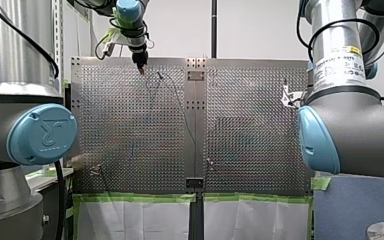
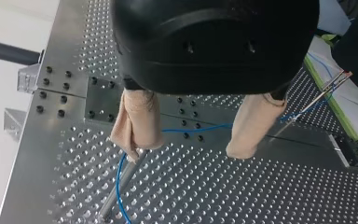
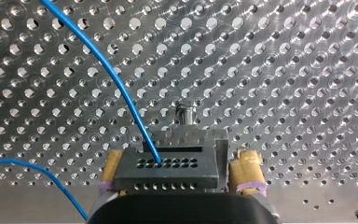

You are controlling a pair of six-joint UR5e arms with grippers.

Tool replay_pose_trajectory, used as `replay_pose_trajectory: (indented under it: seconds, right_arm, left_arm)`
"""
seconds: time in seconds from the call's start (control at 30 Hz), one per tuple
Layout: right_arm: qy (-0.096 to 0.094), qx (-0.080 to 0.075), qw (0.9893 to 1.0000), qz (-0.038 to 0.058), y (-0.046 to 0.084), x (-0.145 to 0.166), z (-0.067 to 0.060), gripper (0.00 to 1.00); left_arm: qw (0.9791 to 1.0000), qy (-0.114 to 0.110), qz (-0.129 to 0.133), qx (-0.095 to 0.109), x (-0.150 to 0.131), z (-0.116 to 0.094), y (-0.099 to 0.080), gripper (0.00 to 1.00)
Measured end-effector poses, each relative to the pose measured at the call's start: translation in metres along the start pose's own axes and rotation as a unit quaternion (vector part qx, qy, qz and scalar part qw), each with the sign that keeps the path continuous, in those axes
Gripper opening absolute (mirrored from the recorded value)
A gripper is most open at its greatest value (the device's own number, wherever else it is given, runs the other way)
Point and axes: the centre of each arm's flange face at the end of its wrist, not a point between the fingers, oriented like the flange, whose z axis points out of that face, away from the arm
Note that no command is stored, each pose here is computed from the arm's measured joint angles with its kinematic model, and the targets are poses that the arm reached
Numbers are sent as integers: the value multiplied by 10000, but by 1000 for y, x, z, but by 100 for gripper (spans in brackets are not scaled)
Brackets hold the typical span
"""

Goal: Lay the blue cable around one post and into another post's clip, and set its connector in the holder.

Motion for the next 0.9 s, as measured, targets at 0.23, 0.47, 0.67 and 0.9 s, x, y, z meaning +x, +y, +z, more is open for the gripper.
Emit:
replay_pose_trajectory:
  seconds: [0.23, 0.47, 0.67, 0.9]
  right_arm:
    - [1, -1, 10000, 0, 0, 0, 0, 100]
    - [0, 0, 10000, 0, 0, 0, 0, 100]
    - [0, 0, 10000, 0, 0, 0, 0, 100]
    - [0, 0, 10000, 0, 0, 0, 0, 100]
  left_arm:
    - [9996, -84, -275, -63, -2, 4, 3, 100]
    - [9992, -138, -353, -101, -4, 7, 6, 100]
    - [9991, -150, -368, -114, -4, 8, 7, 100]
    - [9992, -151, -355, -109, -4, 8, 7, 100]
